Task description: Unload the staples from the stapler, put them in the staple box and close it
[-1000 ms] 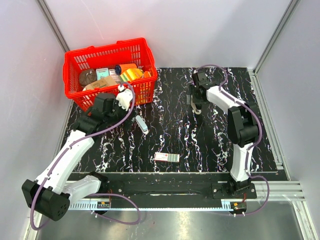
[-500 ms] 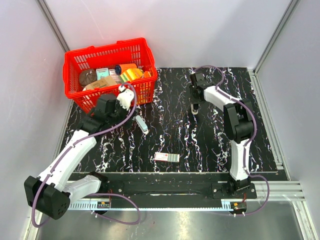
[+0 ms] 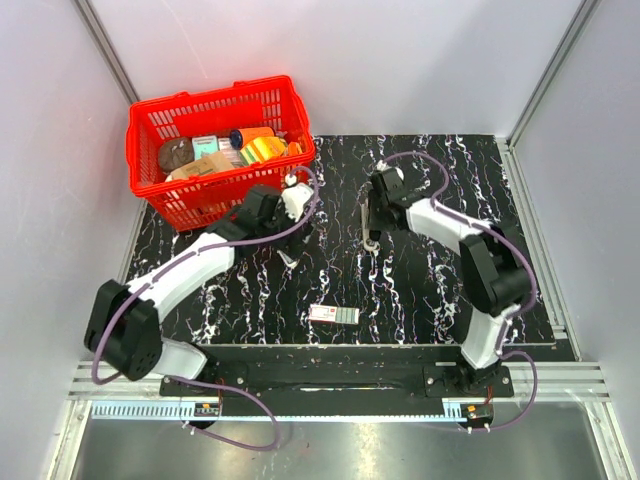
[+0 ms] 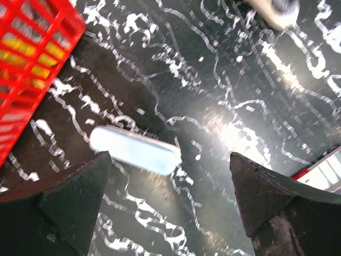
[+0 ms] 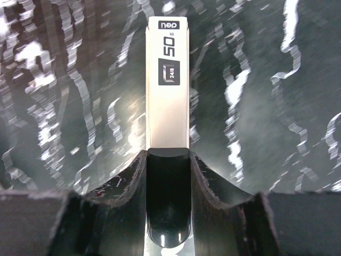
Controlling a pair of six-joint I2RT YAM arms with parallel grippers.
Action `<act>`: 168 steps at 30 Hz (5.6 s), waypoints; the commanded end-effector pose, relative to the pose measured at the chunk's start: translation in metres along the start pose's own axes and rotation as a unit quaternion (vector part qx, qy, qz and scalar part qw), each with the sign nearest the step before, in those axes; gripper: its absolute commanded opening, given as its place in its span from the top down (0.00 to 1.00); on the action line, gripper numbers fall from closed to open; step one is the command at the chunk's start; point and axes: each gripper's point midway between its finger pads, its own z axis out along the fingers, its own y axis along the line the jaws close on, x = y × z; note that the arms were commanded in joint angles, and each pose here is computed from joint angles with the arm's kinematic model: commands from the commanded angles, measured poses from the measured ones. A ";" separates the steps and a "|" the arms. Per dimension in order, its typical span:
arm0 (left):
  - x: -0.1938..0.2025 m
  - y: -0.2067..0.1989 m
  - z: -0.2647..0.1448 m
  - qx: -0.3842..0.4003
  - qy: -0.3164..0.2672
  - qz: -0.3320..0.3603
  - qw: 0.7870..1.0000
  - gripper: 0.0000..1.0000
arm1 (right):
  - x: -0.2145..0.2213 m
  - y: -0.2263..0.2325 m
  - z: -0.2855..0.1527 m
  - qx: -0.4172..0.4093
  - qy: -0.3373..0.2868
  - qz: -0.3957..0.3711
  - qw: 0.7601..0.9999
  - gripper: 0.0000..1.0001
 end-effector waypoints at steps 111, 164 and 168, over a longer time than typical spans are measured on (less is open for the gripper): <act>-0.011 -0.132 0.048 0.227 -0.011 0.218 0.949 0.80 | -0.002 0.041 -0.159 -0.105 -0.134 0.052 0.984 1.00; 0.032 -0.069 0.077 0.190 0.059 0.345 0.917 0.46 | 0.052 0.013 -0.100 -0.064 -0.076 0.070 0.993 0.24; 0.036 -0.063 0.093 0.182 0.072 0.381 0.904 0.46 | 0.054 0.008 -0.107 -0.071 -0.095 0.083 0.989 0.25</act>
